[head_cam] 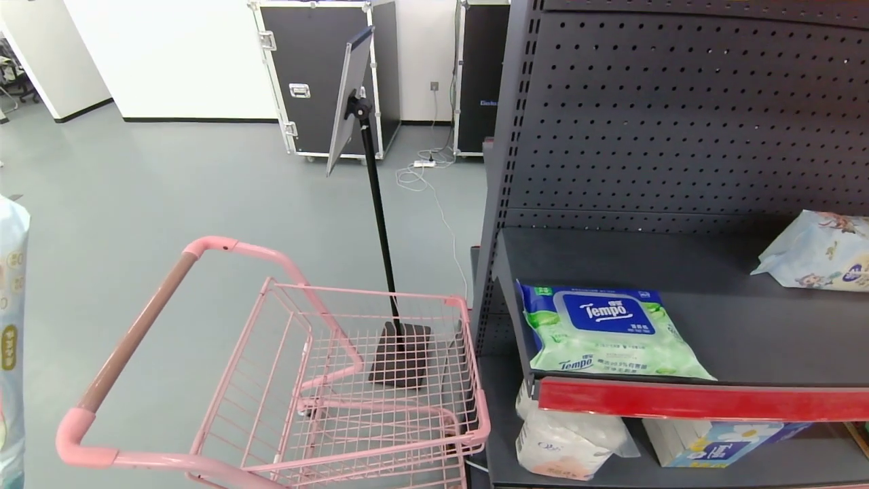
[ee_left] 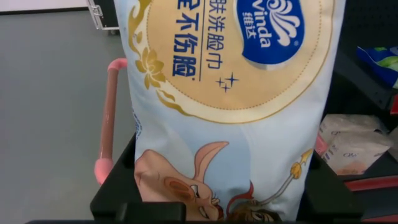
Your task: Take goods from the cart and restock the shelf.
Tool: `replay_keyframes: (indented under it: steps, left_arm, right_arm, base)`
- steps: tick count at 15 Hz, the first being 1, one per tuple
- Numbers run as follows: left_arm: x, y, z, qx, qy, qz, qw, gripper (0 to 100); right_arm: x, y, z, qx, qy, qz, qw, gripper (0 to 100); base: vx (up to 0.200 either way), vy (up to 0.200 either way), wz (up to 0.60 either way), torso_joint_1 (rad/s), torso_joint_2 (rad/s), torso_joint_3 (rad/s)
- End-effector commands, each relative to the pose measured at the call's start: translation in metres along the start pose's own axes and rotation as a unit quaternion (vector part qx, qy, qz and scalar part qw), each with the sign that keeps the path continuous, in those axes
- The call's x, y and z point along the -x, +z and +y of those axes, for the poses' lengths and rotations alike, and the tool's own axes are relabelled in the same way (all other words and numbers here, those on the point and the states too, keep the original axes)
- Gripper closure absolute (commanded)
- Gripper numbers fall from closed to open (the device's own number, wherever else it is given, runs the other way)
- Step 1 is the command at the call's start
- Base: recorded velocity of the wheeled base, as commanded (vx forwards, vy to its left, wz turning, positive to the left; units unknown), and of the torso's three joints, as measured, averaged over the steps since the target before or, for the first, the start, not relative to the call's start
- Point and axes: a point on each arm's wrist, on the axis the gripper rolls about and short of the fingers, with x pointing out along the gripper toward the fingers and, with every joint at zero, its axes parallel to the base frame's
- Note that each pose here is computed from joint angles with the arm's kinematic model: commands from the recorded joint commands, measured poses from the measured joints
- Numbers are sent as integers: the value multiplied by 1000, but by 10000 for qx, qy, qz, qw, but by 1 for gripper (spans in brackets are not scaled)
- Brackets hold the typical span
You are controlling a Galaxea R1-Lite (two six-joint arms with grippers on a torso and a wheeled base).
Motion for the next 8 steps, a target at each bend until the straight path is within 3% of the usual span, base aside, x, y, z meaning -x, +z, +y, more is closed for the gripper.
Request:
replay_keyframes:
  steps: [1, 8]
  left_arm:
    - [0, 0, 0, 0, 0, -6, 10000, 100]
    - [0, -2, 0, 1, -1, 1, 10000, 100]
  right_arm:
    - [0, 0, 0, 2, 2, 7, 10000, 0]
    - [0, 0, 0, -6, 2, 7, 10000, 0]
  base:
    - [0, 0, 0, 163, -369, -207]
    - [0, 0, 0, 154, -353, -202]
